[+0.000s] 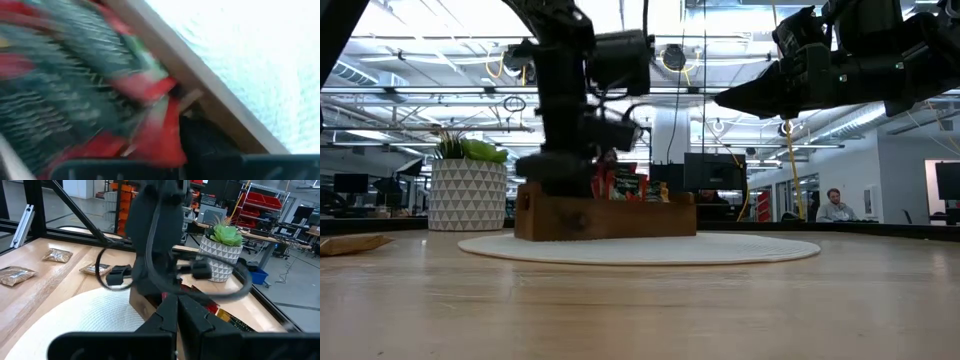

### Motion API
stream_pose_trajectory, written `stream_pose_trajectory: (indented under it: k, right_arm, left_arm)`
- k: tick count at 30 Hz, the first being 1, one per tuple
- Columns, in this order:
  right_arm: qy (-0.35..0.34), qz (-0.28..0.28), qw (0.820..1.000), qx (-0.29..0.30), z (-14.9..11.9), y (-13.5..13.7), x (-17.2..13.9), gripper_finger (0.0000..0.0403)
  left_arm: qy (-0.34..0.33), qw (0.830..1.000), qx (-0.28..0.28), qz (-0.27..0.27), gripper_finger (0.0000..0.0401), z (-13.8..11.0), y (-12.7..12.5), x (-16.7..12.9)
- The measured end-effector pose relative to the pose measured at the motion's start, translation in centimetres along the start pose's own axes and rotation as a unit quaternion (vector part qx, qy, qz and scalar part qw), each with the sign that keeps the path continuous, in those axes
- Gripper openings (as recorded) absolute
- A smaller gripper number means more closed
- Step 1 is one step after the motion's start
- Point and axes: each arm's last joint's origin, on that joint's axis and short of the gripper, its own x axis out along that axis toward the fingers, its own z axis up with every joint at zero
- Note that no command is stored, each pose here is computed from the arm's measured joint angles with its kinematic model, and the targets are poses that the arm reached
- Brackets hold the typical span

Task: Pick & Place Tea
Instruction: Put the brown tea bag into the left section of the wooden organizer, then adjust the wooden organizer

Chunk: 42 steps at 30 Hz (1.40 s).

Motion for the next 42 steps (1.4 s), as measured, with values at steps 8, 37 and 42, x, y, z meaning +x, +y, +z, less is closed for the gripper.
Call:
stream_pose_trajectory:
  k: [8,37,42]
  right_arm:
    - [-0.003,-0.001,1.0,0.0,0.1,0.0,0.0,0.0]
    - [0.112,-0.157,0.963,0.186,-5.0,-13.2,1.4,0.0]
    - [0.132,-0.05,0.955,0.26,-6.6,-16.9,5.7,0.0]
  left_arm:
    - [-0.051,0.998,-0.047,-0.003,0.002,1.7,0.7,-2.8]
    - [-0.522,0.81,-0.239,0.115,0.0021,-9.9,2.5,-7.5]
    - [-0.526,0.801,-0.255,0.129,0.0021,-10.5,3.2,-7.2]
